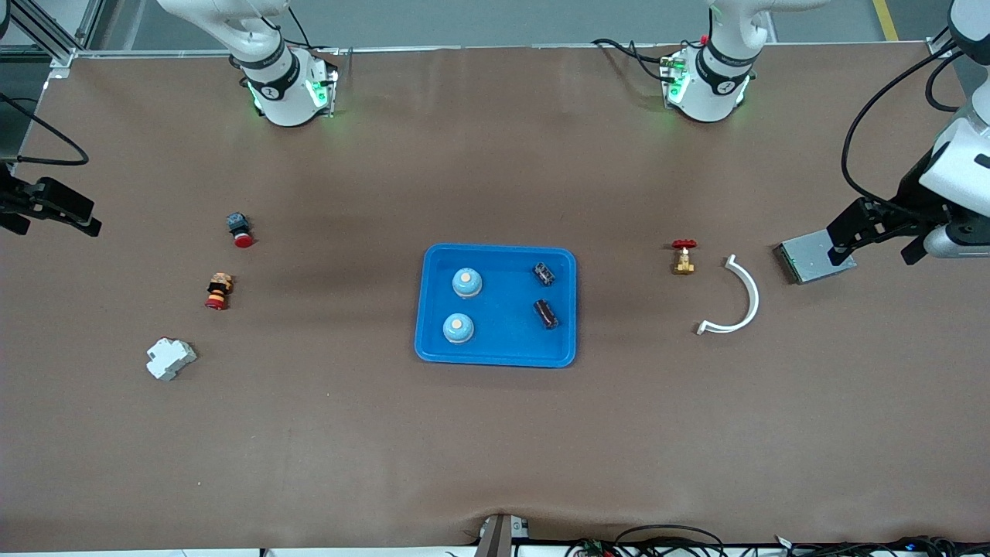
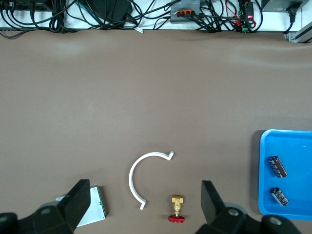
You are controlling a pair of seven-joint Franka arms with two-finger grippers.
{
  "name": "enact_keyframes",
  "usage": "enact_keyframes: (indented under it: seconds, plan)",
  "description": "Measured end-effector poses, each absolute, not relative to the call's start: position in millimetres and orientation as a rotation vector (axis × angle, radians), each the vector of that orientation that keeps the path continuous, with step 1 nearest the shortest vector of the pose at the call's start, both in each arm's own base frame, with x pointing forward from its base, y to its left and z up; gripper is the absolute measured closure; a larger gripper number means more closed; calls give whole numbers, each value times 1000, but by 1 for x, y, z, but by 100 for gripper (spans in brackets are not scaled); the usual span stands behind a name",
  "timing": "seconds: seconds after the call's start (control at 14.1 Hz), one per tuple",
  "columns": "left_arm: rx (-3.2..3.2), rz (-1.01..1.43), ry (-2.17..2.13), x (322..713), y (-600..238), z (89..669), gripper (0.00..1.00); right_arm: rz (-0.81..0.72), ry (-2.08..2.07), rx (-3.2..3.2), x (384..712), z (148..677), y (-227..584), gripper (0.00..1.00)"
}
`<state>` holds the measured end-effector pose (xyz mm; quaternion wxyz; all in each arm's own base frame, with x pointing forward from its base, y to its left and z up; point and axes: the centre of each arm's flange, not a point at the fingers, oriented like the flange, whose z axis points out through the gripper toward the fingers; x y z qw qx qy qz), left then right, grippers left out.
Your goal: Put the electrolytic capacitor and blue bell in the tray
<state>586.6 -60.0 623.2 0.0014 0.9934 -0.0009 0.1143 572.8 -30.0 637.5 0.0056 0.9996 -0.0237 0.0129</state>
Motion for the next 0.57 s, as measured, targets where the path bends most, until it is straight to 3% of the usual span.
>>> enact_keyframes:
  seconds: [0.57]
  plan:
    - [3116,367,-9,587,-62,625,0,33,-114,3132,572,637,-28,0]
